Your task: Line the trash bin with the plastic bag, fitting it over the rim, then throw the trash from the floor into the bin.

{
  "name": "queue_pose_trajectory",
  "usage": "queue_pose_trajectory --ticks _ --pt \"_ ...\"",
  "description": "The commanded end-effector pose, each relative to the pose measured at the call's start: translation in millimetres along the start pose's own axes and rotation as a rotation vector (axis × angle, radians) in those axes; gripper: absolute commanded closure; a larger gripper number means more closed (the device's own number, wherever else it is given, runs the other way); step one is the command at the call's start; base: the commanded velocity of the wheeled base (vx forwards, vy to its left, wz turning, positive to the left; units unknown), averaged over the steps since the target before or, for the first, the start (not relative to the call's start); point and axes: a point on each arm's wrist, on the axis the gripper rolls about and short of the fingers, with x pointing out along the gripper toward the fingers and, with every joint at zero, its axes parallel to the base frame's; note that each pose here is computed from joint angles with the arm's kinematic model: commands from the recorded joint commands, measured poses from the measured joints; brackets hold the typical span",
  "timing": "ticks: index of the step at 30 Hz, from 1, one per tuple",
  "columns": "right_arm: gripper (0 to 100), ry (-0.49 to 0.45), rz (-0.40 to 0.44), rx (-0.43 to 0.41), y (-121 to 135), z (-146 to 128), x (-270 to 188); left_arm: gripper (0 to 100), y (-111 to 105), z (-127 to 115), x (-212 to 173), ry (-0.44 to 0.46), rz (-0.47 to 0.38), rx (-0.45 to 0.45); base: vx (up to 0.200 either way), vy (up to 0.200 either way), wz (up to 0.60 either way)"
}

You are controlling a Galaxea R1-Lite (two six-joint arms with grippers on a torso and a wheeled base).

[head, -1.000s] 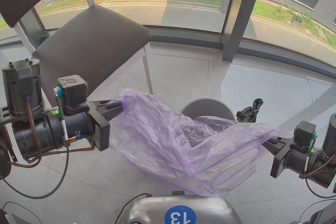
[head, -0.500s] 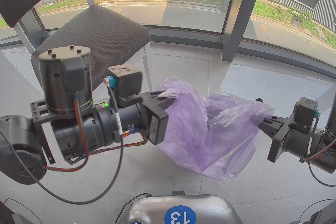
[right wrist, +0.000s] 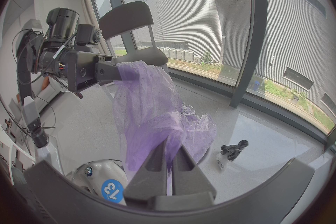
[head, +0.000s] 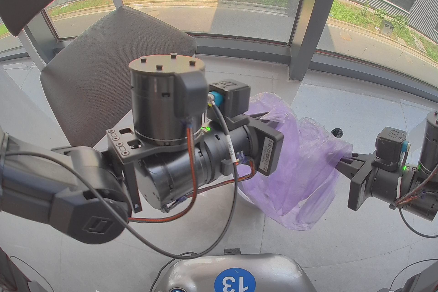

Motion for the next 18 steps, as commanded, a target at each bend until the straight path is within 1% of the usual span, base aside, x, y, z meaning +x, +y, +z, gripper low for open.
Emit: queue_pose_trajectory --ticks 1,4,8,13,15,16,18 --pt "100 -0.003 -0.043 0.004 -10 2 -3 100 -2 -15 16 0.032 -0.003 -0.015 0.0 0.0 0.0" --pt "100 0.002 -0.059 0.008 -13 0 -2 100 -1 -23 26 0.043 0.002 -0.021 0.0 0.0 0.0" --pt "100 0.025 -0.076 0.012 -16 -4 0 100 0 -31 29 0.069 0.004 -0.023 0.0 0.0 0.0" --pt "100 0.078 -0.086 0.013 -19 -12 9 100 0 -40 33 0.096 0.008 -0.079 0.0 0.0 0.0" --pt "100 0.088 -0.083 0.014 -20 -13 12 100 1 -44 34 0.107 0.012 -0.085 0.0 0.0 0.0" --pt "100 0.095 -0.062 0.025 -21 -15 16 100 4 -52 37 0.119 0.02 -0.095 0.0 0.0 0.0" --pt "100 0.103 -0.048 0.032 -24 -18 18 100 6 -56 38 0.114 0.025 -0.099 0.0 0.0 0.0"
